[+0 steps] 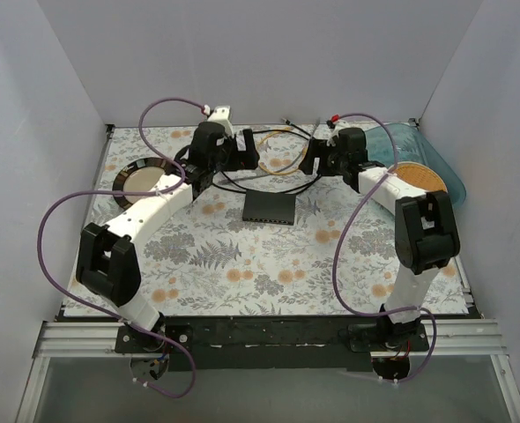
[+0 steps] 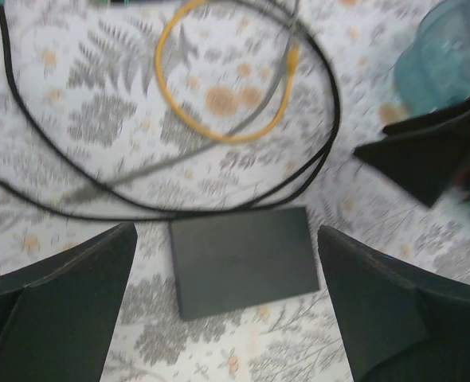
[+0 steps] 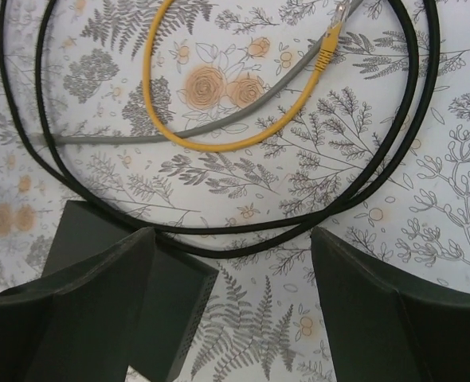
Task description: Insert the plug into the switch port
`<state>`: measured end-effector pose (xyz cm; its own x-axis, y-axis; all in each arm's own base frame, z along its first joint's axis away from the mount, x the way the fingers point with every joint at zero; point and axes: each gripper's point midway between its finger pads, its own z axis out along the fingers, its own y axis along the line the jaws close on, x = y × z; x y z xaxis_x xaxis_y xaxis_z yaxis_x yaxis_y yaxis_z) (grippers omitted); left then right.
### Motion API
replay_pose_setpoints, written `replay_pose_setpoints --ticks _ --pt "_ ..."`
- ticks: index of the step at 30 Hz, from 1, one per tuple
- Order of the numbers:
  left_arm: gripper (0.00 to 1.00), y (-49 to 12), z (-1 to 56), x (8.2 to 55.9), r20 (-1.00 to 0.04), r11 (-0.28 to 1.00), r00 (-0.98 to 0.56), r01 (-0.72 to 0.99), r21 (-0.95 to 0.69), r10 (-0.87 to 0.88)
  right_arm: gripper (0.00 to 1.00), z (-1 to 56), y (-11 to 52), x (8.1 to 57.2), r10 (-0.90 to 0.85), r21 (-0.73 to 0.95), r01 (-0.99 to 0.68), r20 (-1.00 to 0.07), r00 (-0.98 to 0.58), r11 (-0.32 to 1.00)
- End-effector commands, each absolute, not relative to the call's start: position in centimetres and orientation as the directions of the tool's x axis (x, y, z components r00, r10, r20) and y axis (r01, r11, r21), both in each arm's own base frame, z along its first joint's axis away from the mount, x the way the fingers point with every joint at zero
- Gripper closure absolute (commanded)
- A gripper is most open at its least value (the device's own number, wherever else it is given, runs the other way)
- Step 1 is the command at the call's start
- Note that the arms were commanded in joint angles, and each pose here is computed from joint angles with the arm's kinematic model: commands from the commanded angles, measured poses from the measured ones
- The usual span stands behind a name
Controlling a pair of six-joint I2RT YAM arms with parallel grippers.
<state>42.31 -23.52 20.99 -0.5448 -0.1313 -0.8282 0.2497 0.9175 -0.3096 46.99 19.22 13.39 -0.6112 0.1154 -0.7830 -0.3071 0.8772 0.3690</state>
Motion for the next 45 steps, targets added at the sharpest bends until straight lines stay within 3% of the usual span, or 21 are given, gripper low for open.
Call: replay_pose_setpoints --ticks 1,6,7,9,18,21,32,41,44,45 --pt "0.02 -24.9 27.4 45.0 -0.874 0.886 -0.434 0.287 -0.363 -0.218 0.16 15.7 20.5 51.1 0.14 0.366 -0.344 -0.833 -0.535 0.865" --pt "0.02 -28.0 29.0 42.2 -0.868 0.749 -0.425 0.479 -0.458 -0.258 0.19 13.3 20.5 54.8 0.121 0.332 -0.299 -0.825 -0.552 0.895" --pt "0.02 -28.0 26.8 41.3 -0.862 0.735 -0.442 0.493 -0.466 -0.25 0.2 13.1 20.6 55.2 0.12 0.329 -0.295 -0.824 -0.554 0.897" --pt "0.02 -27.9 29.1 40.8 -0.875 0.702 -0.371 0.531 -0.475 -0.311 0.23 12.6 20.4 56.9 0.125 0.315 -0.269 -0.828 -0.547 0.91" --pt "0.02 -26.5 28.1 41.4 -0.887 0.764 -0.359 0.471 -0.441 -0.291 0.35 9.4 20.7 60.5 0.138 0.308 -0.215 -0.811 -0.569 0.927" --pt "0.02 -26.2 27.8 41.6 -0.895 0.781 -0.351 0.461 -0.42 -0.274 0.46 7.8 20.3 60.6 0.148 0.321 -0.193 -0.788 -0.598 0.927" --pt "0.02 -26.4 26.8 41.7 -0.896 0.783 -0.368 0.468 -0.41 -0.249 0.47 4.8 19.5 60.8 0.171 0.325 -0.138 -0.759 -0.628 0.936" --pt "0.02 -25.6 27.9 41.2 -0.91 0.794 -0.323 0.467 -0.39 -0.258 0.59 3.5 20.1 61.7 0.19 0.36 -0.152 -0.751 -0.632 0.92" --pt "0.02 -25.4 28.4 40.8 -0.914 0.79 -0.306 0.473 -0.389 -0.267 0.68 3.9 20.4 62.0 0.197 0.369 -0.157 -0.755 -0.626 0.916" --pt "0.02 -25.3 28.8 40.7 -0.914 0.788 -0.298 0.476 -0.392 -0.274 0.77 4.5 20.5 62.3 0.2 0.374 -0.164 -0.761 -0.617 0.913"
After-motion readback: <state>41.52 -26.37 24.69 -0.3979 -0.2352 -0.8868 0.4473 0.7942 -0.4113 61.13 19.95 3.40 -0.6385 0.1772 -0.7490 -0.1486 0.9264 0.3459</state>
